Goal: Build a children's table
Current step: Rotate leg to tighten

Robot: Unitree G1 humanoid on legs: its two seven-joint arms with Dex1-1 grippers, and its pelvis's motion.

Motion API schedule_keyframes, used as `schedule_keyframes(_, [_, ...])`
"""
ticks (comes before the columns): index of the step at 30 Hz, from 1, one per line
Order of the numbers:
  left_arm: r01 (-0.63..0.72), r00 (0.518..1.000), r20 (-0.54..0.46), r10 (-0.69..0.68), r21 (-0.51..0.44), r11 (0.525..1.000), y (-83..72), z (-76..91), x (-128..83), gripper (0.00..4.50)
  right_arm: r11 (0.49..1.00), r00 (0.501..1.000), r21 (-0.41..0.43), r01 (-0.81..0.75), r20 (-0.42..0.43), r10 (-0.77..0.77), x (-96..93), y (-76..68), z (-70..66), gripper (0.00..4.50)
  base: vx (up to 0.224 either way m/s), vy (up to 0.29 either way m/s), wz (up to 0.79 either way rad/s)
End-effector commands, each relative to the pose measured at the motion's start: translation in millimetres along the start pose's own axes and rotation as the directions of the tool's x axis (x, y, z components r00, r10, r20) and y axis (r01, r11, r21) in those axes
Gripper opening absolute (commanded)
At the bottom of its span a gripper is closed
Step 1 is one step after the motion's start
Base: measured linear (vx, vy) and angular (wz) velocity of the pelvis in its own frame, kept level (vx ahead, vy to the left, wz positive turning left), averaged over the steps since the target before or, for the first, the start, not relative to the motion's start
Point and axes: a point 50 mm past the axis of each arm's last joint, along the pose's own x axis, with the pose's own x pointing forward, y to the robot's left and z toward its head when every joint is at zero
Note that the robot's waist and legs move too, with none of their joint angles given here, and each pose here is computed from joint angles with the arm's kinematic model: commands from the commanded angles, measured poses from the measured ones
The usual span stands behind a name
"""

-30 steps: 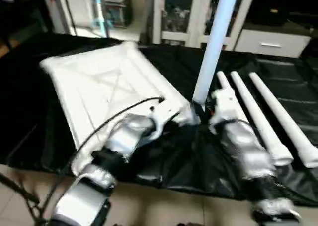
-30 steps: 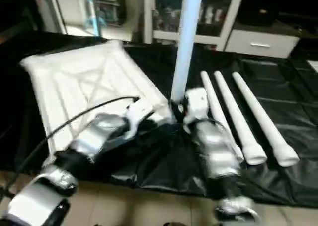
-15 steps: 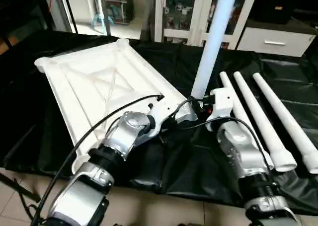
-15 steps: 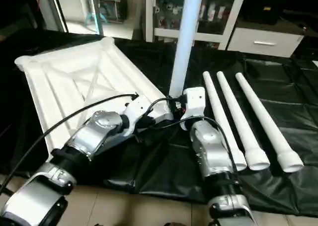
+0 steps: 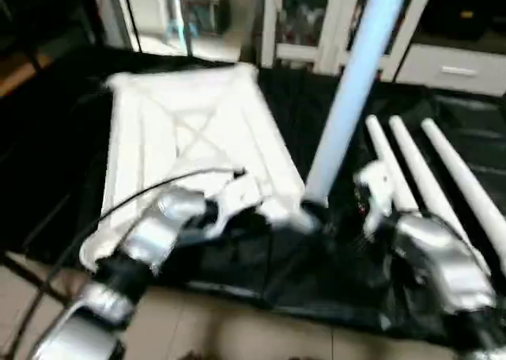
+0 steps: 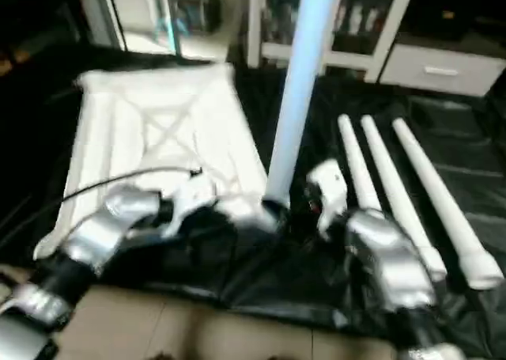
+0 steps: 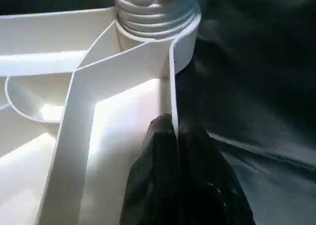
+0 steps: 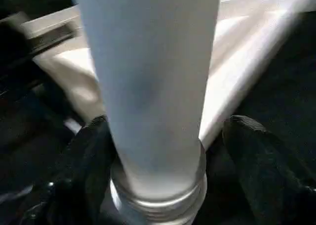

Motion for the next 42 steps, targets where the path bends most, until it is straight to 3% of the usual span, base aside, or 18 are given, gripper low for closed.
schedule_keyframes(1, [0.066, 0.997, 0.023, -0.067, 0.038, 0.997, -6.8, 5.1, 4.0, 0.00, 1.000, 1.000, -0.010, -0.009, 0.017, 0.009, -9.9, -5.0, 9.7, 3.76, 0.000, 0.000, 0.00])
schedule_keyframes(13, [0.098, 0.995, 0.012, -0.099, 0.045, 0.994, -9.7, 2.6, -1.3, 0.00, 0.984, 0.984, -0.032, -0.177, -0.041, 0.175, -14.6, -2.3, 14.8, 3.76, 0.000, 0.000, 0.00])
schedule_keyframes(31, [0.108, 0.994, 0.006, -0.109, 0.041, 0.993, -10.4, 2.3, -3.7, 0.00, 0.961, 0.959, 0.011, -0.276, -0.068, 0.276, -11.0, 3.1, 9.8, 2.20, 0.000, 0.000, 0.00])
schedule_keyframes(42, [0.118, 0.993, -0.005, -0.118, 0.042, 0.992, -9.7, 1.8, -4.2, 0.00, 0.963, 0.960, 0.020, -0.270, -0.076, 0.270, -11.3, 3.7, 5.4, 1.99, 0.000, 0.000, 0.00])
